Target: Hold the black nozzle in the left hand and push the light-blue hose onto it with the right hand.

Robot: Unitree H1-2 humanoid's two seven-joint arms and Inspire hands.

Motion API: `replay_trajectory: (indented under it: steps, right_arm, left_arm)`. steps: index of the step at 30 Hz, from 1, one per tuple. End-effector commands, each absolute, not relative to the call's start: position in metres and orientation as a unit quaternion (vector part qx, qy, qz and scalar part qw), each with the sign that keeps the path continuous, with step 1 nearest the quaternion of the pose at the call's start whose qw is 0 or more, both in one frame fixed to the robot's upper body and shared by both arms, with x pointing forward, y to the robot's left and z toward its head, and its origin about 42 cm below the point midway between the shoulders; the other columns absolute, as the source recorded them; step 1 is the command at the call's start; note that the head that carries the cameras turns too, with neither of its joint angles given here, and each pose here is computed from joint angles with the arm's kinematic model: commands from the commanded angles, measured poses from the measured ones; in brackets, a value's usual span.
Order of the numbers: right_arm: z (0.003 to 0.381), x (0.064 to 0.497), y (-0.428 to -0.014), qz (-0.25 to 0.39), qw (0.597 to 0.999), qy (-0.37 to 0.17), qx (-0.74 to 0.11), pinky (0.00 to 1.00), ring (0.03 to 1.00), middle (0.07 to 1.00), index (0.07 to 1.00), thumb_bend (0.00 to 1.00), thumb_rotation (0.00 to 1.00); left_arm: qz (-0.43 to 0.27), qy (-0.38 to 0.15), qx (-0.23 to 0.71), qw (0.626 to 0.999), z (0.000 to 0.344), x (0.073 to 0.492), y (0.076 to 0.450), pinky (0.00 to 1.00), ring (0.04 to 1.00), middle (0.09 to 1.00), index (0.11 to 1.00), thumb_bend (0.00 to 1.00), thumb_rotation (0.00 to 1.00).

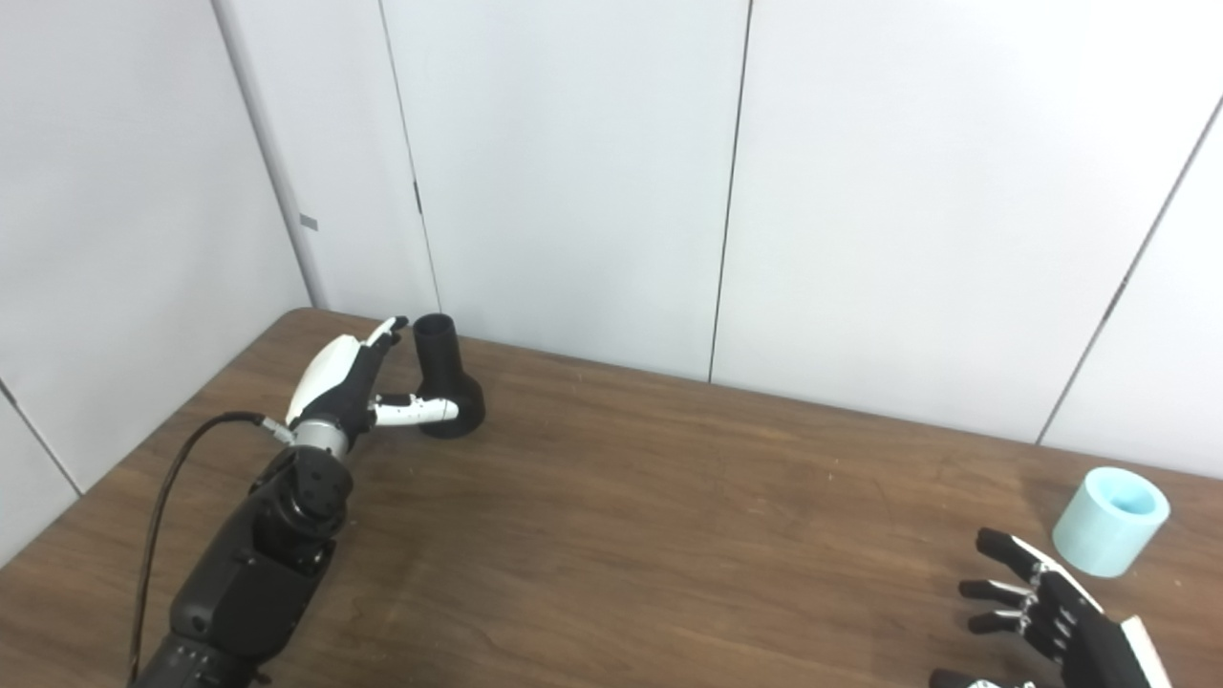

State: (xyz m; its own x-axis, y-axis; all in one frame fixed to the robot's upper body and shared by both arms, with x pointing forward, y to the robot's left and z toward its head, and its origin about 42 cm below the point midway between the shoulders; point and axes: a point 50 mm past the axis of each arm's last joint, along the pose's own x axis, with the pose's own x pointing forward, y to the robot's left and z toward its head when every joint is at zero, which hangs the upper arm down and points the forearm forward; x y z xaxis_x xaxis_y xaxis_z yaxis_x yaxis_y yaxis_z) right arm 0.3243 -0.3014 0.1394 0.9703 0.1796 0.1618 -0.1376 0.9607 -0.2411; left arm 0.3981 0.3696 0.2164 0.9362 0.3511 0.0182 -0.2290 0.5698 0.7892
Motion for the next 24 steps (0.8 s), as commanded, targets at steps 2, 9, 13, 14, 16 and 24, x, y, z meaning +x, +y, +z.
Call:
replay_trajectory:
  steps: [2, 9, 13, 14, 16, 24]
  right_arm:
    - [0.163, 0.330, -0.307, 0.083, 0.978, -0.143, -0.125, 0.56, 0.695, 0.846, 0.814, 0.80, 0.10]
    - [0.161, 0.329, -0.308, 0.082, 0.979, -0.141, -0.124, 0.56, 0.696, 0.850, 0.815, 0.80, 0.11]
    - [0.161, 0.327, -0.309, 0.082, 0.979, -0.139, -0.123, 0.56, 0.696, 0.849, 0.816, 0.80, 0.10]
    - [0.161, 0.327, -0.309, 0.082, 0.979, -0.138, -0.123, 0.56, 0.695, 0.849, 0.816, 0.80, 0.10]
    - [0.161, 0.326, -0.310, 0.082, 0.979, -0.137, -0.124, 0.56, 0.693, 0.849, 0.816, 0.80, 0.10]
    - [0.160, 0.324, -0.311, 0.083, 0.980, -0.132, -0.122, 0.57, 0.691, 0.851, 0.821, 0.80, 0.10]
  left_arm:
    - [0.178, 0.048, 0.446, 0.876, 0.236, 0.409, 0.377, 1.00, 0.997, 0.926, 0.915, 1.00, 0.39]
    - [0.175, 0.065, 0.452, 0.872, 0.232, 0.415, 0.378, 1.00, 0.997, 0.915, 0.911, 1.00, 0.39]
    - [0.171, 0.068, 0.450, 0.874, 0.227, 0.414, 0.376, 1.00, 0.997, 0.917, 0.898, 1.00, 0.35]
    - [0.170, 0.069, 0.450, 0.874, 0.226, 0.414, 0.376, 1.00, 0.997, 0.918, 0.896, 1.00, 0.35]
    - [0.168, 0.072, 0.450, 0.874, 0.225, 0.415, 0.377, 1.00, 0.997, 0.918, 0.894, 1.00, 0.35]
    - [0.169, 0.081, 0.449, 0.874, 0.223, 0.422, 0.376, 1.00, 0.993, 0.905, 0.877, 1.00, 0.33]
